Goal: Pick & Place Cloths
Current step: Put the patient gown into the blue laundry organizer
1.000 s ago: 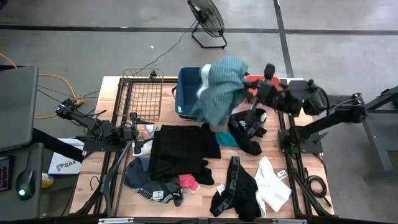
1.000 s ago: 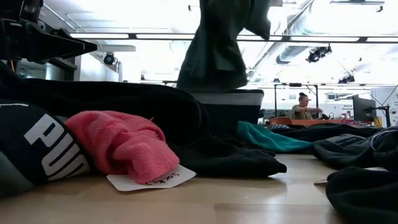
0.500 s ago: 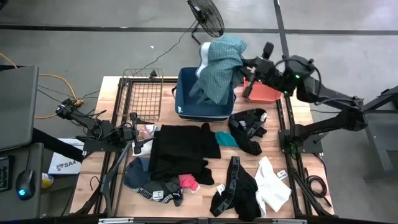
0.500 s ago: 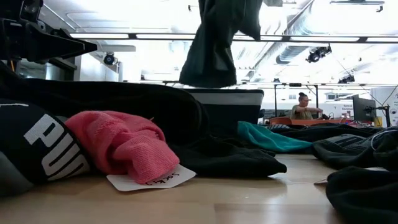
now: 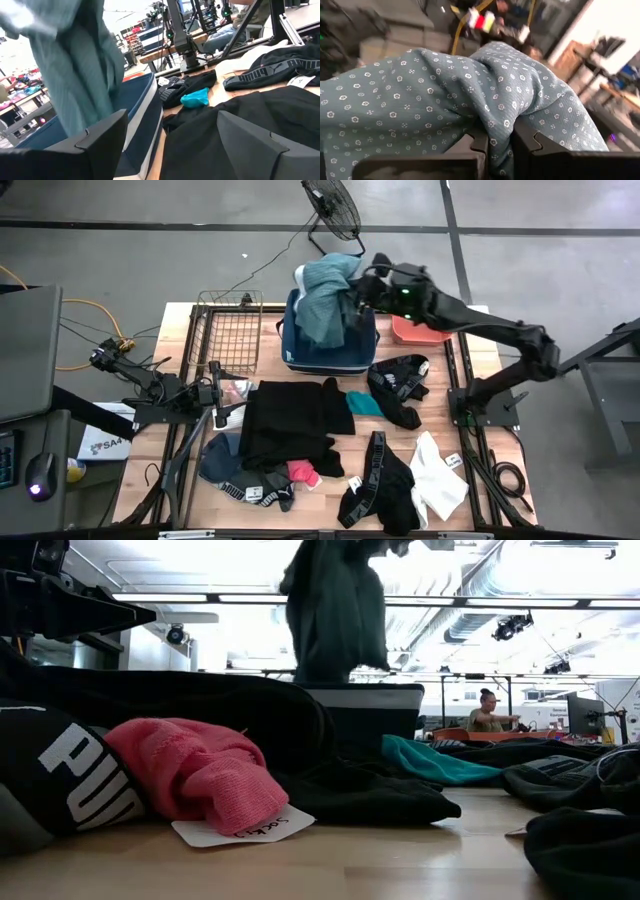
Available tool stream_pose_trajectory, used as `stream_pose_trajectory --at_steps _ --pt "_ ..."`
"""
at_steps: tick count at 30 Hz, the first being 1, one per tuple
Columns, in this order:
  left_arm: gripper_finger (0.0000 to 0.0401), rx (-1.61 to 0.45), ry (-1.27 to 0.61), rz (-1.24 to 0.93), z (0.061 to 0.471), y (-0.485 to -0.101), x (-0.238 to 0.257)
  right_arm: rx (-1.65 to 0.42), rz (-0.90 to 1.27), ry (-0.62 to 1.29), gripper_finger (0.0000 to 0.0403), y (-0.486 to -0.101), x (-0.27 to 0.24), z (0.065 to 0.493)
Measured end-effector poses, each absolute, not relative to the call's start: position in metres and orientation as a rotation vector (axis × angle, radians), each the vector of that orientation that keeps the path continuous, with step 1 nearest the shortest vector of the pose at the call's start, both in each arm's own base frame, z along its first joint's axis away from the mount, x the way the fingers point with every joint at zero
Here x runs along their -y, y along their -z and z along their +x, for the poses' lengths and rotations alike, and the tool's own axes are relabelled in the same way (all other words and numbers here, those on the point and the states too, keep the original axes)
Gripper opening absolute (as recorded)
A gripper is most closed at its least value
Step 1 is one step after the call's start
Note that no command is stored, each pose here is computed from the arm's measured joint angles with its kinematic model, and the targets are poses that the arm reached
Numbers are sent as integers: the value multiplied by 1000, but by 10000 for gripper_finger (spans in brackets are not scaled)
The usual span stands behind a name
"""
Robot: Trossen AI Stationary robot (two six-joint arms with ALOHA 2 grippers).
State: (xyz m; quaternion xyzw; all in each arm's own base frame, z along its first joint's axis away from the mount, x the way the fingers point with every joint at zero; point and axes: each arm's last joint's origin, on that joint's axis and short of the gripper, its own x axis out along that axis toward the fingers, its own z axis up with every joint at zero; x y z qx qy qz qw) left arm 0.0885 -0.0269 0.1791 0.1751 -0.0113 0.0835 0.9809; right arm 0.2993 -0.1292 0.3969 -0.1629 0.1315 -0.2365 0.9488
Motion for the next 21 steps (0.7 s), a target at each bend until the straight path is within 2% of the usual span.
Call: stream_pose_trajectory --at_steps 7,12,21 --pt "300 23 -168 352 89 -179 27 -411 -246 529 28 -350 162 327" --pt "300 23 -168 352 89 -179 27 -486 -97 563 28 -320 179 336" --pt "300 22 -168 352 89 -179 27 -609 147 513 28 -293 188 333"
